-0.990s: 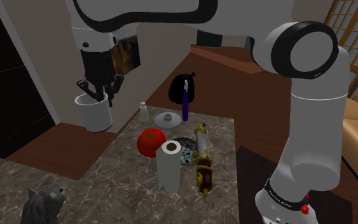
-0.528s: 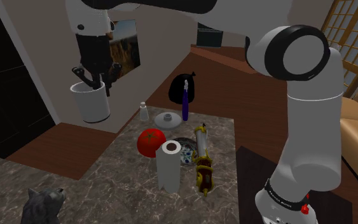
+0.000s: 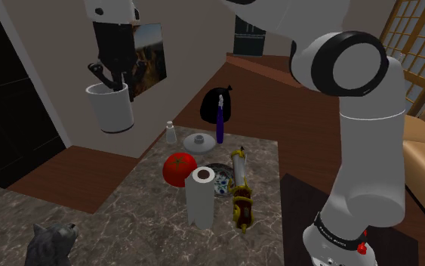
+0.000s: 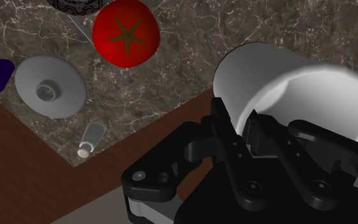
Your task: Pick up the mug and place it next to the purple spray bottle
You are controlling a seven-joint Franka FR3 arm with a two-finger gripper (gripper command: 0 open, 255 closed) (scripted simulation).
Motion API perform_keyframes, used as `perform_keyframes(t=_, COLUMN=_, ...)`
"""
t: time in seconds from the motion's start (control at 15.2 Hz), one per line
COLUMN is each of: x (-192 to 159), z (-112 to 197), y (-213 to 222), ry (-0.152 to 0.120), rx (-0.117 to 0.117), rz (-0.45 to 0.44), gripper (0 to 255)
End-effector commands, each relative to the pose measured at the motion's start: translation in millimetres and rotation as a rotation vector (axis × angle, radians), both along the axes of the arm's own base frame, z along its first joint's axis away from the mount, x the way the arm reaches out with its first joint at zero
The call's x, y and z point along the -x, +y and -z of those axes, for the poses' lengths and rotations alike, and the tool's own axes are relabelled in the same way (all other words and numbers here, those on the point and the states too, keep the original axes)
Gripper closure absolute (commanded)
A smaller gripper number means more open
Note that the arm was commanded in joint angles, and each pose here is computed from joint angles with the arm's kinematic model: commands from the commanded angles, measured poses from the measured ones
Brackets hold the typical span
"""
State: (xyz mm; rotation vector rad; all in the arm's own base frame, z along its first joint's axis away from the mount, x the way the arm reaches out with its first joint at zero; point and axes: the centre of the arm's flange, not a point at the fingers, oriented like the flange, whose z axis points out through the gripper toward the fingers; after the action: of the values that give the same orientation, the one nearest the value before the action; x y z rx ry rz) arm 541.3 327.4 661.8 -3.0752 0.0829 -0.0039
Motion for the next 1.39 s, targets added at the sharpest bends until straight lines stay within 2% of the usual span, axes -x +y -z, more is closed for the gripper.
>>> perform_keyframes(t=0.0, x=2, z=-2, y=-24, ry=0.0, rx=0.0, rz=0.0, gripper=255)
perform_keyframes(t=1.32, x=33, z=-3, y=-286, ry=0.0, rx=0.0, rz=0.0, gripper=255)
